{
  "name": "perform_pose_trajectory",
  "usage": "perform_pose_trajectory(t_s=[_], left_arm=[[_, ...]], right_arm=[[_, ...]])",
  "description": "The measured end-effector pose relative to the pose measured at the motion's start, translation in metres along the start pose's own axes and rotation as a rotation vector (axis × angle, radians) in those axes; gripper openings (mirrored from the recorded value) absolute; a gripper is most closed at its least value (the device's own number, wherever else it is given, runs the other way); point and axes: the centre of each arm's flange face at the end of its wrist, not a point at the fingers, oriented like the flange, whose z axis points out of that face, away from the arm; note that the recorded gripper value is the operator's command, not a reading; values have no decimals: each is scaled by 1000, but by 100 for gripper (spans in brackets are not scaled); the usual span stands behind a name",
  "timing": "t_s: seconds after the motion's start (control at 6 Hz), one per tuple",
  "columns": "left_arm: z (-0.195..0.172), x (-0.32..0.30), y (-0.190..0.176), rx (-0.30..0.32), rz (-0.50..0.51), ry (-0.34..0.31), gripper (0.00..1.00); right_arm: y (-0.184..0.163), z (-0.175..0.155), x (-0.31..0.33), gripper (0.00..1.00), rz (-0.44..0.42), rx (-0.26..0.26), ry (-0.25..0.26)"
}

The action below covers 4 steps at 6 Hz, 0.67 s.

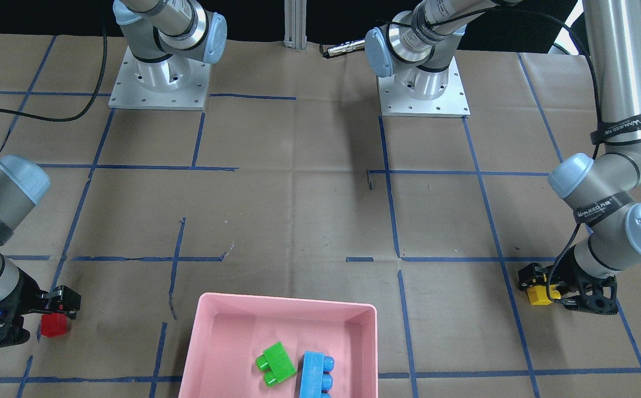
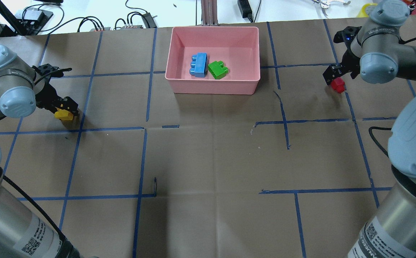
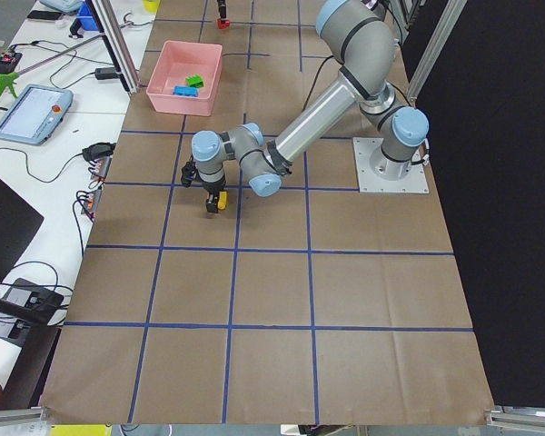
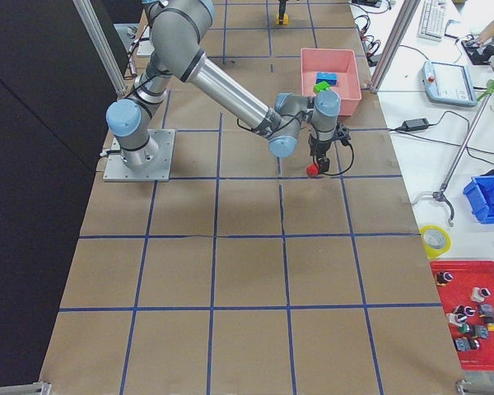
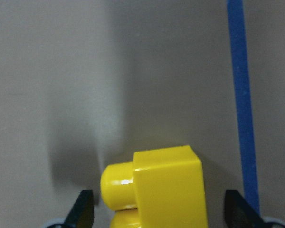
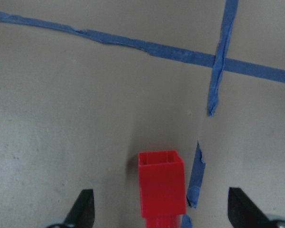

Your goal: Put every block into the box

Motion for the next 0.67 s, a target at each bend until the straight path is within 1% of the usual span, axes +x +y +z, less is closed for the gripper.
perform_pose_trajectory(t_s=[0.17, 0.33, 0.5, 0.67], left_arm=[[-4, 0, 0, 2, 0, -6, 33], [-7, 0, 1, 1, 1, -11, 19], [-10, -1, 1, 1, 4, -13, 13], [-23, -3, -2, 12, 7, -22, 12]], right_arm=[[1, 9, 0, 90, 0, -9, -6], [2, 15, 0, 44, 1, -14, -13], [2, 17, -1, 13, 3, -13, -21], [1, 15, -1, 6, 5, -10, -28]])
